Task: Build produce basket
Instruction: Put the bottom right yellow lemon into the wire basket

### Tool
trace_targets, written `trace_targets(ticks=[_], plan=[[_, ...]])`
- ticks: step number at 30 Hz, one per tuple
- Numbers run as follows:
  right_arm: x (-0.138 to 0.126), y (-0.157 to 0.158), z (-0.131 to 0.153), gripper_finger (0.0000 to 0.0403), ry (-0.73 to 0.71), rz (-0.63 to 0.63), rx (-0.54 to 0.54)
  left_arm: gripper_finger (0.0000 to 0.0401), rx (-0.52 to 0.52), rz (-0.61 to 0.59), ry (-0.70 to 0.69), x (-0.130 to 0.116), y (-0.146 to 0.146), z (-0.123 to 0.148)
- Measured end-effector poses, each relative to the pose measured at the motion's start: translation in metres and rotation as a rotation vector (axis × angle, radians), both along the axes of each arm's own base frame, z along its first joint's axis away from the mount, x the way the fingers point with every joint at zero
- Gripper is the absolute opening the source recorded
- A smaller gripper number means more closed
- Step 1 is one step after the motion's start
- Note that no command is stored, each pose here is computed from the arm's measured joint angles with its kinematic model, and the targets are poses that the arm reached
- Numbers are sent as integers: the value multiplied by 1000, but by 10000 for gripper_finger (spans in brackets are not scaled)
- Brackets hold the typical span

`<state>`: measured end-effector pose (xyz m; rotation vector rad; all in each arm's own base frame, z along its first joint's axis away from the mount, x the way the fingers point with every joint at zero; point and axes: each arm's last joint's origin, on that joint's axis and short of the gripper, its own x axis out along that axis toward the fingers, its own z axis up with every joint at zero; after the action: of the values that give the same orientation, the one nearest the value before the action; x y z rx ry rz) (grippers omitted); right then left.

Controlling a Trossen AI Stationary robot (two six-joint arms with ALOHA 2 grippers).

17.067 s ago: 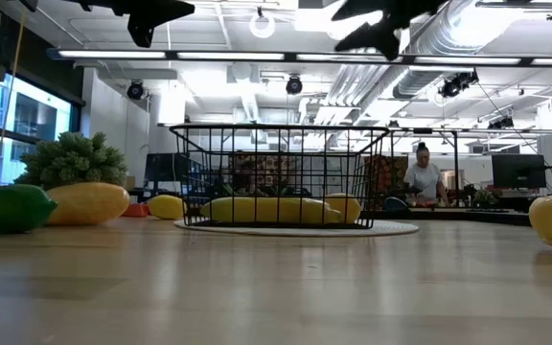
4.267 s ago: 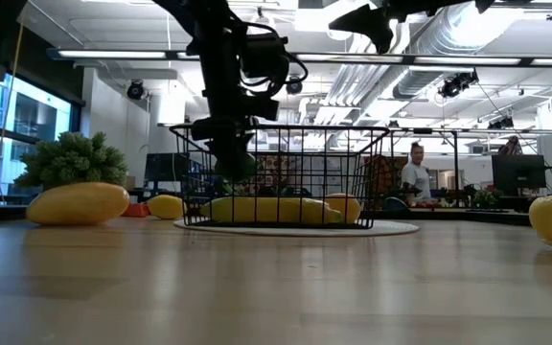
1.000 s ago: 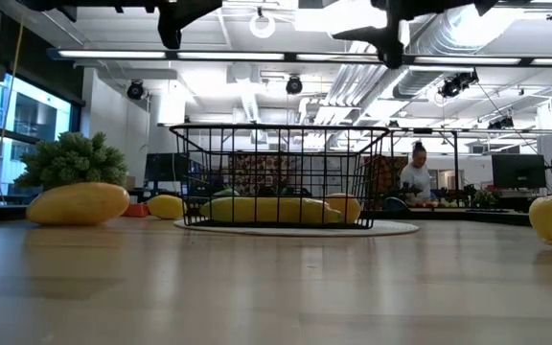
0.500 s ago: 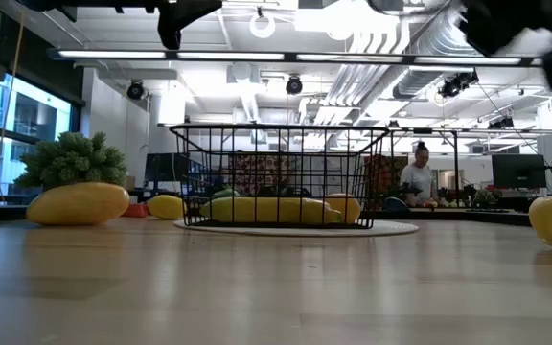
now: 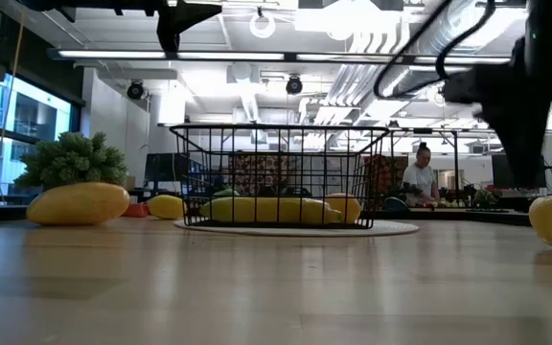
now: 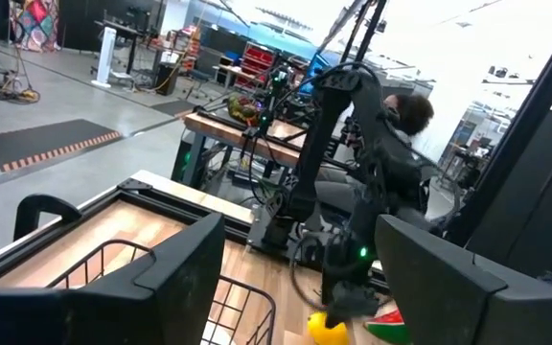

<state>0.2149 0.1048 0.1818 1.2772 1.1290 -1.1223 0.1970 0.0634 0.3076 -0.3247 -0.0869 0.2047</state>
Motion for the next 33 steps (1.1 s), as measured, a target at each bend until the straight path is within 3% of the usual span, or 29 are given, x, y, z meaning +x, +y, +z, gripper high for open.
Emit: trace_targets(ticks=[5, 14, 19, 24, 33], plan=[[7, 6, -23, 271, 112, 5, 32, 259, 0, 0, 0, 0, 0, 0], [27, 16, -45, 271, 41, 49, 79, 259, 0, 4, 0, 0, 0, 0], [24, 16, -46, 271, 76, 159, 85, 259, -4, 36, 5, 0, 1, -1], [24, 12, -45, 271, 82, 179, 85, 259, -4, 49, 5, 0, 1, -1], [25, -14, -33, 271, 64, 362, 41, 259, -9, 48, 19, 0, 1, -2]])
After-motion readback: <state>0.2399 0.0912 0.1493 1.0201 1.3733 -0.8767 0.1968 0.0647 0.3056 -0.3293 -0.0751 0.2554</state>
